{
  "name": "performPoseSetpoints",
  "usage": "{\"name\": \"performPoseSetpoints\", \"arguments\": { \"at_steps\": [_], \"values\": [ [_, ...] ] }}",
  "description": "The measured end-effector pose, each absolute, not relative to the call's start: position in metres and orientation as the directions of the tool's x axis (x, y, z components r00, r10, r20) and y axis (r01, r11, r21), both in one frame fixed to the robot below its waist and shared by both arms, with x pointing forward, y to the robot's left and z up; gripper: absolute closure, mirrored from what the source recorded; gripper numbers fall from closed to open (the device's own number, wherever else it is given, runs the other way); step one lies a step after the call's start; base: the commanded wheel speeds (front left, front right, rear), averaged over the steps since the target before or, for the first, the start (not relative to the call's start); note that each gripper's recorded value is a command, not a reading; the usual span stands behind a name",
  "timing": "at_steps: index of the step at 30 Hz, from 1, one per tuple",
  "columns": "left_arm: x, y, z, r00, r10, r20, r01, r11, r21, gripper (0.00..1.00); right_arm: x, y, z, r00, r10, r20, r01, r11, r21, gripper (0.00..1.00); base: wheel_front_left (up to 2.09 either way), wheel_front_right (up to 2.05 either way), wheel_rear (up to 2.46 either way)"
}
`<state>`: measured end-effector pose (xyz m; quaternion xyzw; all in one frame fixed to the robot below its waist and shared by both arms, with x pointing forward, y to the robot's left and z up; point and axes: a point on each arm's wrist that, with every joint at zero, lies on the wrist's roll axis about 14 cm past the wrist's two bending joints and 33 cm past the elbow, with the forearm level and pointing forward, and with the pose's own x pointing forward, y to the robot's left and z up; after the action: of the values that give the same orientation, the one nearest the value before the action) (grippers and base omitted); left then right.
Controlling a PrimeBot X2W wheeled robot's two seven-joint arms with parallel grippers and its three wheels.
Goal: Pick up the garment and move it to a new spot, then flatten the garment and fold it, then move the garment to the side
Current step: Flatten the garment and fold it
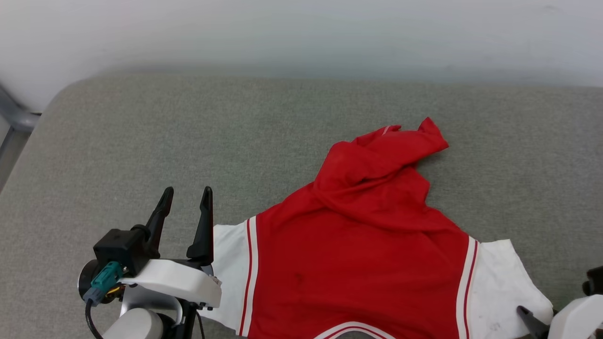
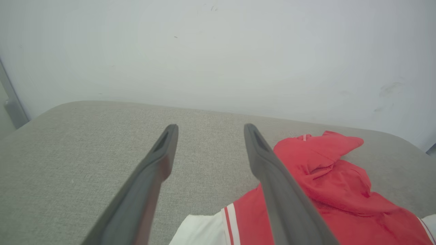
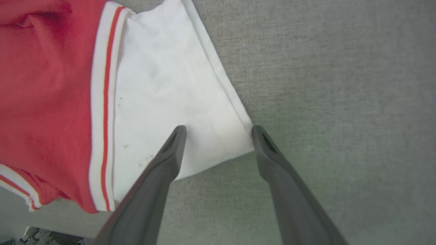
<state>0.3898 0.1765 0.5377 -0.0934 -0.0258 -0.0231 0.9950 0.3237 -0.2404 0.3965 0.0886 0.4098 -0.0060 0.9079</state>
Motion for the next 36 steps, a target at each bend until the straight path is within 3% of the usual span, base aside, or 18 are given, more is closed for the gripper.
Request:
{"name": "performPoseSetpoints", "arguments": {
  "at_steps": [9,10,11,12,22,29,36],
  "values": [
    [0.396,0.18,0.525,0.999,-0.021,0.024,0.026,0.982,-0.189,0.0,0.317,-0.219,0.352,0.47,0.141,-0.871,0.036,0.983,0.178,0.0,0.0,0.0,0.0],
    [0.396,0.181,0.523,1.0,-0.019,0.019,0.022,0.982,-0.189,0.0,0.316,-0.218,0.35,0.458,0.143,-0.877,0.033,0.984,0.178,0.57,0.0,0.0,0.0],
    [0.396,0.182,0.519,1.0,-0.019,0.005,0.02,0.982,-0.185,0.0,0.316,-0.216,0.349,0.453,0.154,-0.878,0.033,0.981,0.189,0.82,0.0,0.0,0.0],
    [0.396,0.182,0.515,1.0,-0.021,-0.013,0.018,0.982,-0.188,0.0,0.315,-0.216,0.349,0.453,0.158,-0.878,0.033,0.981,0.193,1.0,0.0,0.0,0.0],
    [0.382,0.186,0.482,0.961,-0.115,-0.25,0.068,0.98,-0.187,0.0,0.328,-0.221,0.378,0.577,0.145,-0.804,0.019,0.982,0.19,1.0,0.0,0.0,0.0],
    [0.354,0.193,0.438,0.779,-0.202,-0.594,0.076,0.97,-0.23,0.0,0.323,-0.219,0.396,0.629,0.136,-0.765,0.02,0.981,0.191,1.0,0.0,0.0,0.0],
    [0.334,0.201,0.394,0.598,-0.197,-0.777,0.026,0.974,-0.227,0.0,0.32,-0.213,0.395,0.631,0.143,-0.762,0.029,0.978,0.207,1.0,0.0,0.0,0.0]
  ]
}}
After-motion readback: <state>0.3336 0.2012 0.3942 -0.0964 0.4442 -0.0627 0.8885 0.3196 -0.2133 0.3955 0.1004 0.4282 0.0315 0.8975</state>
